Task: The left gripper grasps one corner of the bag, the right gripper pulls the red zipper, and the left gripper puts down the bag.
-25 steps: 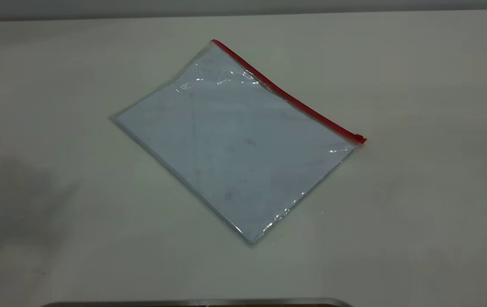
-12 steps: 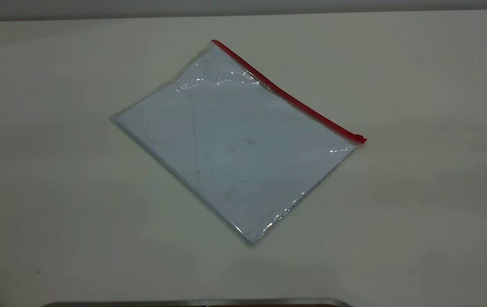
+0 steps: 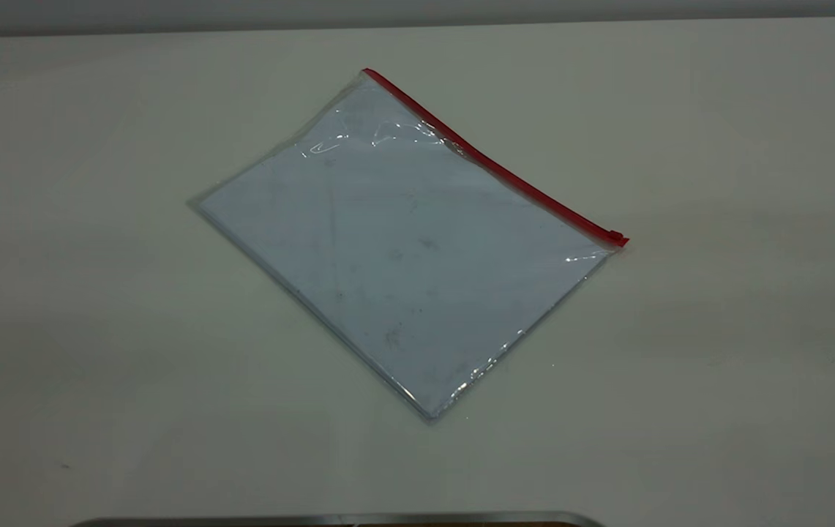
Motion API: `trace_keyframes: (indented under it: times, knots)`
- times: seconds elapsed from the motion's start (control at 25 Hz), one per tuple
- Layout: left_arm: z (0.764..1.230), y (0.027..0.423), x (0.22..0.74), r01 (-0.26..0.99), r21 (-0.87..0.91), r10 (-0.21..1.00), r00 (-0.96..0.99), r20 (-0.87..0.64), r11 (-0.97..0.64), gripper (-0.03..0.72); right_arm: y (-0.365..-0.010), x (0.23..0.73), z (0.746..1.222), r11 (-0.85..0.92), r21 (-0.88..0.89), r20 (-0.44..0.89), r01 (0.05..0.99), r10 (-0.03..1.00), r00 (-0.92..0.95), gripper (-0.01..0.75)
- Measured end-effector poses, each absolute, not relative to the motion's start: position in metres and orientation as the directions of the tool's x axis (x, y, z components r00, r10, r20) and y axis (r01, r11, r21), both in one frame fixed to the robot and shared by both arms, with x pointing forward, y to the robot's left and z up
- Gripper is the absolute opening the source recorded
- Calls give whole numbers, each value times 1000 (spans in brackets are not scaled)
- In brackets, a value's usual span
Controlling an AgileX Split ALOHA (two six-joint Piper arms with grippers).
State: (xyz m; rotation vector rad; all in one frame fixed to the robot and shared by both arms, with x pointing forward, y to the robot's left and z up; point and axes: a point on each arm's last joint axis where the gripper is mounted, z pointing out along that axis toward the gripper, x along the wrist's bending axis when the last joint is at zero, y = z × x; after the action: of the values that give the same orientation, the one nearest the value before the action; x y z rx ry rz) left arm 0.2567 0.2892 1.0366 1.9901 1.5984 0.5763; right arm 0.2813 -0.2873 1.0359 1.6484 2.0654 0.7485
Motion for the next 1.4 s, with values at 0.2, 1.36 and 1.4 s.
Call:
trace_keyframes:
  times: [0.2, 1.36, 1.4]
  knots:
    - [1035, 291, 242, 705, 694, 984, 178, 25, -145, 478, -290, 276, 1038, 132, 656, 33, 743, 979, -202, 367]
    - [1033, 291, 221, 617, 776, 987, 156, 42, -131, 478, -299, 231, 1042, -53, 856, 49, 515, 999, 21, 363]
    - [1033, 291, 221, 617, 776, 987, 156, 42, -131, 478, -299, 231, 1042, -53, 856, 49, 515, 999, 21, 363]
